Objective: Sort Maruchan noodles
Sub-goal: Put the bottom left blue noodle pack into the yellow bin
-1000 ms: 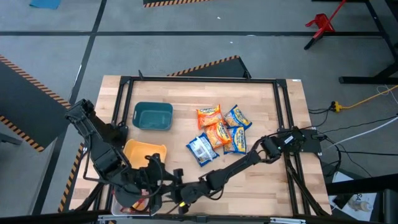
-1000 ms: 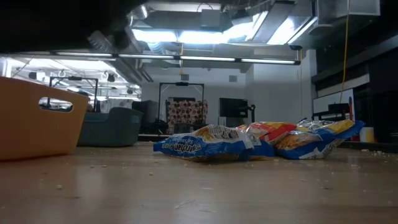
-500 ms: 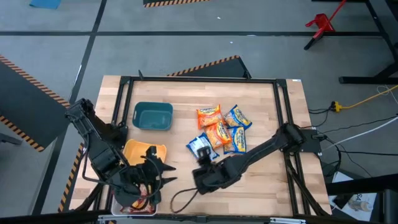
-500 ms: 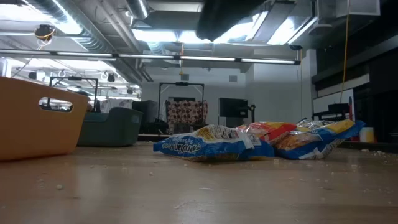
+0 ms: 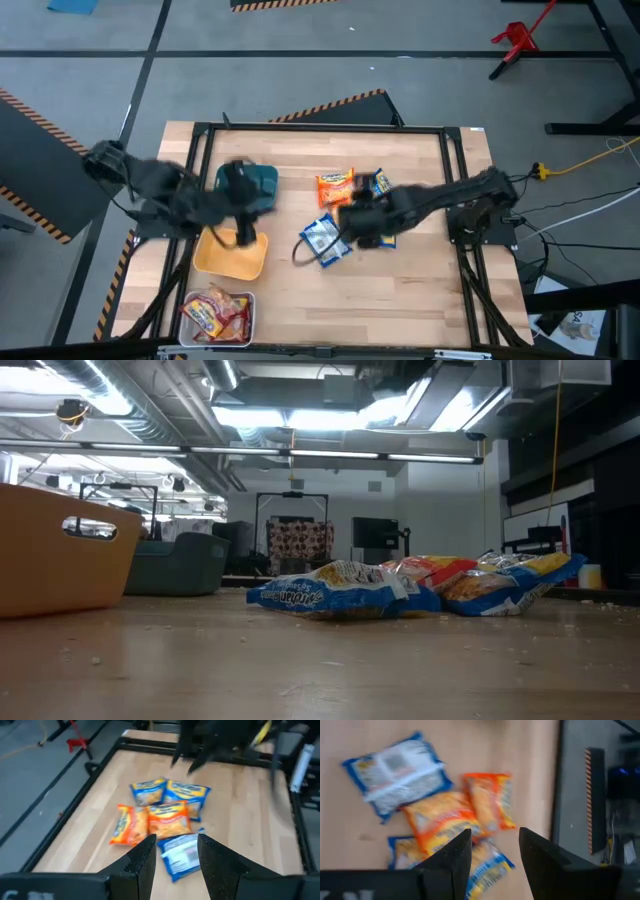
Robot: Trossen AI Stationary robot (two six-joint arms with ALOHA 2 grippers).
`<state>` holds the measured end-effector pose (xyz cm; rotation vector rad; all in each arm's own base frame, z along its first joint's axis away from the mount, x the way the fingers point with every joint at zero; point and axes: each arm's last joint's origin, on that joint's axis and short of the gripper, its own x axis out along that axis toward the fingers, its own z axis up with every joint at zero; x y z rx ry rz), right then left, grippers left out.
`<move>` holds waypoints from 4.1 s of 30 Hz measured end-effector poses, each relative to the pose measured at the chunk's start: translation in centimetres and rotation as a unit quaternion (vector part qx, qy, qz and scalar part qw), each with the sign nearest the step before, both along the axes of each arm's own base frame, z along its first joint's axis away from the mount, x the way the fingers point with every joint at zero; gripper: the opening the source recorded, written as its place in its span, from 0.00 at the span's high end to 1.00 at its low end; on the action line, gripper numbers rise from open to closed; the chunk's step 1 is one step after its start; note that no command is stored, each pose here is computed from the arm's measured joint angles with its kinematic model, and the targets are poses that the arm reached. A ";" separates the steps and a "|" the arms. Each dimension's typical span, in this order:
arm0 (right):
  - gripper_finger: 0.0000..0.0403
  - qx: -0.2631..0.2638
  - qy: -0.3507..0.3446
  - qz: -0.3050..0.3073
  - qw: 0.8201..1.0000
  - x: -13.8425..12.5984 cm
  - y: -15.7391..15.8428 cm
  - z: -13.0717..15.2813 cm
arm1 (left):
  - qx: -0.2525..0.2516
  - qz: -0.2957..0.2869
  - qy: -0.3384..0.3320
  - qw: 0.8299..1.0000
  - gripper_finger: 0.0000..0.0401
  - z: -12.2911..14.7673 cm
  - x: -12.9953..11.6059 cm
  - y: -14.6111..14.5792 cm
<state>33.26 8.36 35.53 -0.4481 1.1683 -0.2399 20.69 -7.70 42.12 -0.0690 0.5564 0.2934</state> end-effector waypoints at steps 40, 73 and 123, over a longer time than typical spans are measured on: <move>0.59 0.239 -0.327 0.042 0.913 -12.6 -4.1 -16.6 | -0.029 -0.151 -0.014 0.988 0.61 -18.4 14.1 0.1; 0.21 0.211 -0.302 0.027 0.929 -11.9 -4.1 -18.1 | 0.155 -0.275 0.132 0.940 0.42 -25.4 15.0 -3.7; 0.21 0.244 -0.310 -0.014 0.919 -11.9 -4.1 -18.1 | 0.099 -0.061 0.114 0.987 1.00 -29.4 15.9 -4.1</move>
